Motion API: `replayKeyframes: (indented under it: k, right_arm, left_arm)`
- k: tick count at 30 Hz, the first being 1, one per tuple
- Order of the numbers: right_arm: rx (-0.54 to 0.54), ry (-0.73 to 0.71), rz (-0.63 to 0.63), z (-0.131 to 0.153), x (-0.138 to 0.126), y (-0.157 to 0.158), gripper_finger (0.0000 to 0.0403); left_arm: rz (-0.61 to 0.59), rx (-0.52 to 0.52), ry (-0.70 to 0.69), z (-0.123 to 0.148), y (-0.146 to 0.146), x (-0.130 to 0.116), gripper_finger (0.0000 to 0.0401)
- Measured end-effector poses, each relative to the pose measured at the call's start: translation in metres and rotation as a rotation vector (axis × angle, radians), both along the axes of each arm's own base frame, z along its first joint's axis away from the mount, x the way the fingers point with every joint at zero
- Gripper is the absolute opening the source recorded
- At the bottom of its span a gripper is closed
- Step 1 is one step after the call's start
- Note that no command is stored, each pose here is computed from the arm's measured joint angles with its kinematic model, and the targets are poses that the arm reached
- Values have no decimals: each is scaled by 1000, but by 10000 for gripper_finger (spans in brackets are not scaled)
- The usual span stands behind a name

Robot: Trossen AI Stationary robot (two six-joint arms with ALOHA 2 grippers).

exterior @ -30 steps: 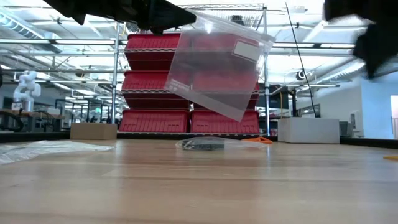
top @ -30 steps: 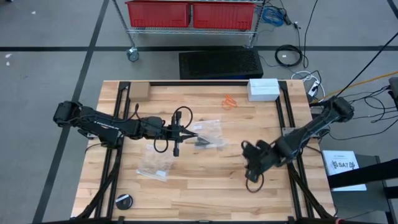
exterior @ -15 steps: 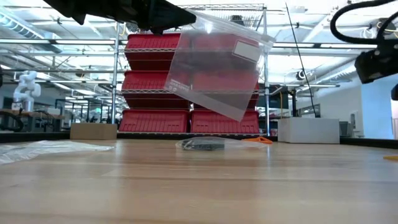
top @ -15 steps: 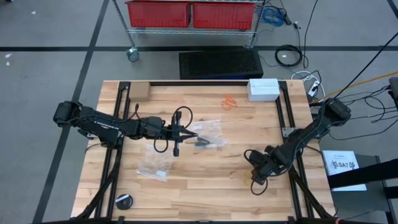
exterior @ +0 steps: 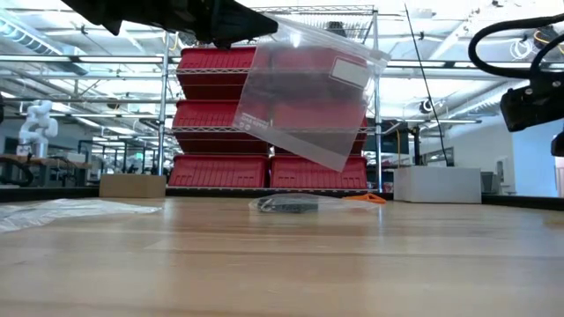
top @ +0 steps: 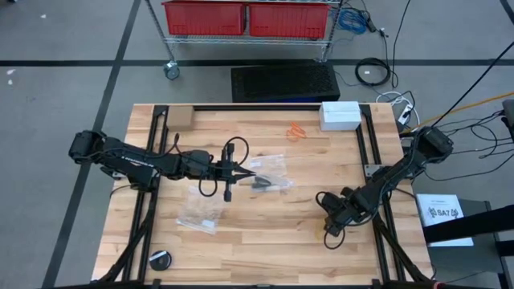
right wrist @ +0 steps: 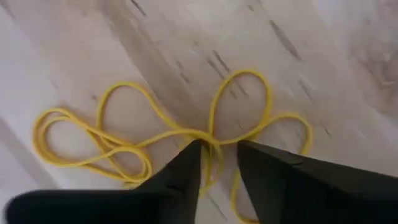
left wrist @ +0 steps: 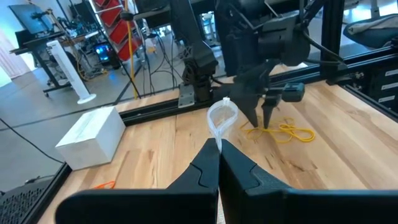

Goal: Sort rubber bands
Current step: Put the yellow rubber band into the open transparent zip bag

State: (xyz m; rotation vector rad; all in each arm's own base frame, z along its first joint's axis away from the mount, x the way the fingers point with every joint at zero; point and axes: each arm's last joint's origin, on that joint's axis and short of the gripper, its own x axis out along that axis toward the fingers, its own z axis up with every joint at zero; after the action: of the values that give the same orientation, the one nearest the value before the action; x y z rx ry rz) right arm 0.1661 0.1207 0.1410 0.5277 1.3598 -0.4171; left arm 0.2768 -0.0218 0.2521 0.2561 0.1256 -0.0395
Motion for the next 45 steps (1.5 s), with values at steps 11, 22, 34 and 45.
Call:
replayKeyframes:
  k: [11,22,34,45]
  right_arm:
    - [8,2,23,31,12,10,14]
    - [-20,-80,95,114,33,23,2]
    - [-255,-395,83,205,51,8,1]
    - [-398,-649,104,247,80,-16,0]
  left_arm:
    - [0,0,1,0,0,0,0]
    - [0,-1,1,0,0,0,0]
    - [1,-2,3,0,0,0,0]
    - [1,-3,3,0,0,0,0]
